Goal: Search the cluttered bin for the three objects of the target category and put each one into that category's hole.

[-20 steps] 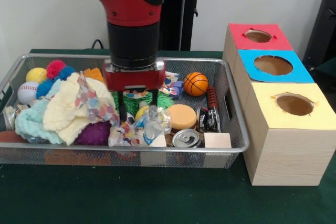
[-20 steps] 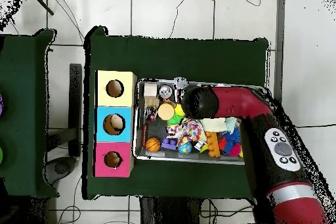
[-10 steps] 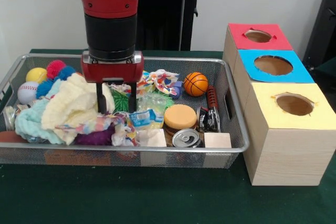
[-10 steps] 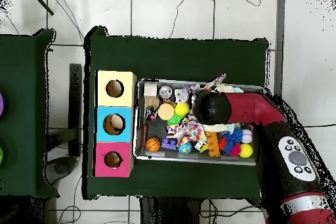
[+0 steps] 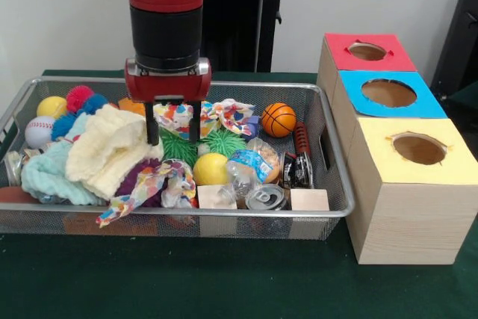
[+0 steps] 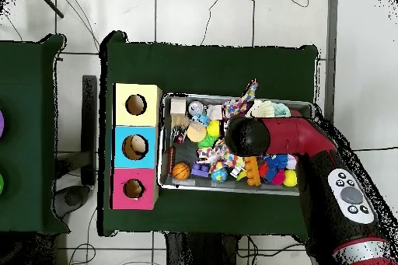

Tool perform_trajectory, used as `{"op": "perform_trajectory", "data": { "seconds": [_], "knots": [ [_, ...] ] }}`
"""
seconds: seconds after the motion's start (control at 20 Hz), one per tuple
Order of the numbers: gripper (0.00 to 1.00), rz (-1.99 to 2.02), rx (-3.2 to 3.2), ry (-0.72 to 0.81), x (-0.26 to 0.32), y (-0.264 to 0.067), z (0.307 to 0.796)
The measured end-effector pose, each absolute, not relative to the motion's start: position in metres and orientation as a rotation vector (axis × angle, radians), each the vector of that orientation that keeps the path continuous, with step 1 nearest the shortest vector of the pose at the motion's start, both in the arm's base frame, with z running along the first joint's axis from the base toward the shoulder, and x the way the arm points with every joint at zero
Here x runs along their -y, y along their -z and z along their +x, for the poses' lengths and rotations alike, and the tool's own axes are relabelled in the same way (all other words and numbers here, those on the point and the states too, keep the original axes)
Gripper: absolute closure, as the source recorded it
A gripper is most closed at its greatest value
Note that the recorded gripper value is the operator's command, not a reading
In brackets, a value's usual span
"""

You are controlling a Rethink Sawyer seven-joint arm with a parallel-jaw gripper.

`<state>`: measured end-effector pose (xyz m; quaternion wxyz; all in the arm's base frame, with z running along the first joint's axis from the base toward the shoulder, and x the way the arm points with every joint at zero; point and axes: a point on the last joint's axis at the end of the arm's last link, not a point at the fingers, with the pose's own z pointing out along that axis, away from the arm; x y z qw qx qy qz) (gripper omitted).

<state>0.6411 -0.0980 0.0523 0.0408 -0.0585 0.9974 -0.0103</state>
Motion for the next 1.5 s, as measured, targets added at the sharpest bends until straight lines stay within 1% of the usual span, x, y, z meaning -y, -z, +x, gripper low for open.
{"op": "perform_trajectory", "data": {
  "seconds": [0.4, 0.6, 0.7, 0.75, 0.9, 1.2, 1.5],
  "knots": [
    [0.0, -0.254, -3.057, 0.053, 0.084, -0.057, 0.6],
    [0.0, -0.381, -3.043, 0.097, 0.072, -0.047, 0.561],
    [0.0, -0.415, -3.037, 0.105, 0.069, -0.043, 0.549],
    [0.0, -0.467, -3.027, 0.112, 0.062, -0.038, 0.53],
    [0.0, -0.5, -3.019, 0.106, 0.057, -0.033, 0.509],
    [0.0, -0.545, -3.017, 0.077, 0.058, -0.02, 0.443],
    [0.0, -0.545, -2.949, 0.064, 0.055, -0.008, 0.432]
  ]
}}
